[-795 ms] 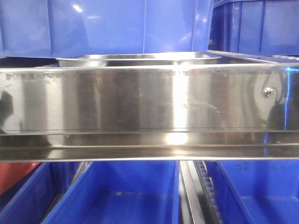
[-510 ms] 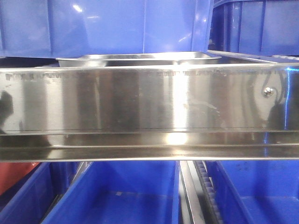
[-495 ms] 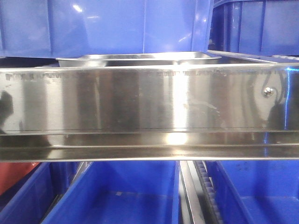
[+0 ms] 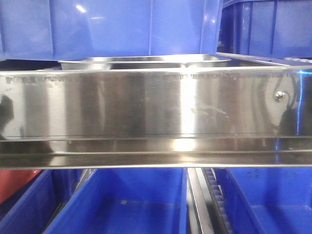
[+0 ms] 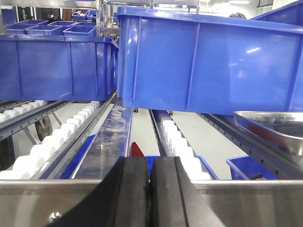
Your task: Stack silver trays without gaps
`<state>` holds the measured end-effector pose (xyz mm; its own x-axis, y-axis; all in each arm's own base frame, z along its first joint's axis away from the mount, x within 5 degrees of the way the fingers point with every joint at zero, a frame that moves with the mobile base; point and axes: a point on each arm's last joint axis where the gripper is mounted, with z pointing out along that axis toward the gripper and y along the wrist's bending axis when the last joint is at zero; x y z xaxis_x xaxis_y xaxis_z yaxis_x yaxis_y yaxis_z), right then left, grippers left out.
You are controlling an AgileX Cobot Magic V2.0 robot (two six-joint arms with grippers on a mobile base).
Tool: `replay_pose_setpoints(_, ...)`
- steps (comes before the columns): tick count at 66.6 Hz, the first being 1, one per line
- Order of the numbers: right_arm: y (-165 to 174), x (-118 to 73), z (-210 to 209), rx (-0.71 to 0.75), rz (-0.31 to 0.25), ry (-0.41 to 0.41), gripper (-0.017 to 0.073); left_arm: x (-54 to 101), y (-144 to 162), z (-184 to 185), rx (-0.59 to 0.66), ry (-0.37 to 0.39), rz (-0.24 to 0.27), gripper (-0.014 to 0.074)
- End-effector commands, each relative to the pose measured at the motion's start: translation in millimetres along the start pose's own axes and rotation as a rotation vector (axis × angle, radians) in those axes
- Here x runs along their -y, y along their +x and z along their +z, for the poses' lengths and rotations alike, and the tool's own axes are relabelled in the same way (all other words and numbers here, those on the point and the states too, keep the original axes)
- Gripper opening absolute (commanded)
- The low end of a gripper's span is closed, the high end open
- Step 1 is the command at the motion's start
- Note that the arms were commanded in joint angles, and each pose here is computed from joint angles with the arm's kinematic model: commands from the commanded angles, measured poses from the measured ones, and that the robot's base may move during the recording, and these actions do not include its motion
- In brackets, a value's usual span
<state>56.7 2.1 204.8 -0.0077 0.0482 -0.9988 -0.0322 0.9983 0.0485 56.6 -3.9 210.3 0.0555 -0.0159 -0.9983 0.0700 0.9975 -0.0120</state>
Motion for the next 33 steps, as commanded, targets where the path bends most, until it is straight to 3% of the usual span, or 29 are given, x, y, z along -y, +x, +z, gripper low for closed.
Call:
replay_pose_setpoints(1, -2, 0.3, 0, 0.026, -0.007, 0.006, -0.0018, 0.4, -2, 0, 0.019, 0.008, 0.003, 0.0004)
replay_pose_setpoints(18, -5, 0.4, 0, 0.054, -0.007, 0.006, -0.0018, 0.4, -2, 0, 0.023, 0.008, 0.005, 0.0004)
replay_pose_setpoints(33, -16, 0.7, -2, 0.172, -0.007, 0.010, -0.0018, 0.4, -4, 0, 0.047, 0.007, 0.005, 0.0004)
